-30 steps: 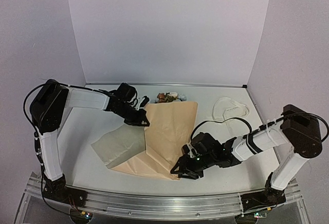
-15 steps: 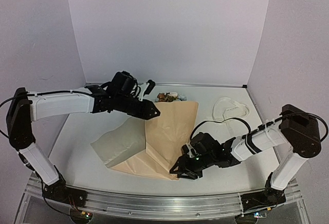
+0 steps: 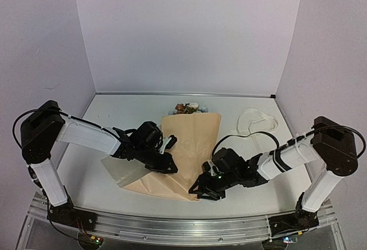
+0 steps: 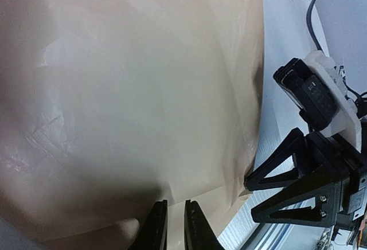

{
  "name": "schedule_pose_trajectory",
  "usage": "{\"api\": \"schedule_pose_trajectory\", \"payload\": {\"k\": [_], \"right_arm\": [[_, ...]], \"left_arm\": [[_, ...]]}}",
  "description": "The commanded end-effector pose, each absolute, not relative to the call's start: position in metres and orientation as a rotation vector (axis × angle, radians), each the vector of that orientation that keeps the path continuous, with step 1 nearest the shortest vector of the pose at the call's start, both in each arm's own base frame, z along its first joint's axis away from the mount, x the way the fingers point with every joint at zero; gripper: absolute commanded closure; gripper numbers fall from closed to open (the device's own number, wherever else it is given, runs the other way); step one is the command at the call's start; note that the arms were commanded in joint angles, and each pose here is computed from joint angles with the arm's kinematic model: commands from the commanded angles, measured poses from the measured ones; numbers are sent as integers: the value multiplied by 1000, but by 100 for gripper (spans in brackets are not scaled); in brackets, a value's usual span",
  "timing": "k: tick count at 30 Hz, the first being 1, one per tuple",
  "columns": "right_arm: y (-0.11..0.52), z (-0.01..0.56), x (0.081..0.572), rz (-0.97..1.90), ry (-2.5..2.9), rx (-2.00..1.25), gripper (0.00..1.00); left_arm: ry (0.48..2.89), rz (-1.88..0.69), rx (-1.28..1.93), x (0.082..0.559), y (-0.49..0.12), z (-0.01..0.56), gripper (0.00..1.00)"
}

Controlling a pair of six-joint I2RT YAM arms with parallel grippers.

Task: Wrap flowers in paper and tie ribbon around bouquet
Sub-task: Fold the wrapping paper along the fold line into a two-thirds folded shape.

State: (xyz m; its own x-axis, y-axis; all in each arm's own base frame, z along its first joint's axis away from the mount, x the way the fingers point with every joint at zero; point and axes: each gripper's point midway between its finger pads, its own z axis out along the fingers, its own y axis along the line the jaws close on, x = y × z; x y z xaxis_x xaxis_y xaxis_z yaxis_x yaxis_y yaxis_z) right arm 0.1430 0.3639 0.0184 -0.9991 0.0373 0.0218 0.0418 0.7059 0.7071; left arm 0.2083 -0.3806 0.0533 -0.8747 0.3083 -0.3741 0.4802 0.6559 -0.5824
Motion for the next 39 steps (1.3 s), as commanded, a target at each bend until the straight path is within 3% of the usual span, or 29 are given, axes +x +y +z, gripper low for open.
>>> {"api": "schedule_pose_trajectory", "payload": {"k": [1, 14, 39], "right_arm": [[351, -5, 138, -1039, -2937, -134, 56], [361, 13, 157, -1089, -3018, -108, 53], [360, 55, 207, -1223, -3081, -187, 48]], "left_arm": [[2617, -1052, 572, 214, -383, 48, 89], [2779, -856, 516, 204, -351, -4, 100], [2805, -784, 534, 203, -343, -10, 100]]}}
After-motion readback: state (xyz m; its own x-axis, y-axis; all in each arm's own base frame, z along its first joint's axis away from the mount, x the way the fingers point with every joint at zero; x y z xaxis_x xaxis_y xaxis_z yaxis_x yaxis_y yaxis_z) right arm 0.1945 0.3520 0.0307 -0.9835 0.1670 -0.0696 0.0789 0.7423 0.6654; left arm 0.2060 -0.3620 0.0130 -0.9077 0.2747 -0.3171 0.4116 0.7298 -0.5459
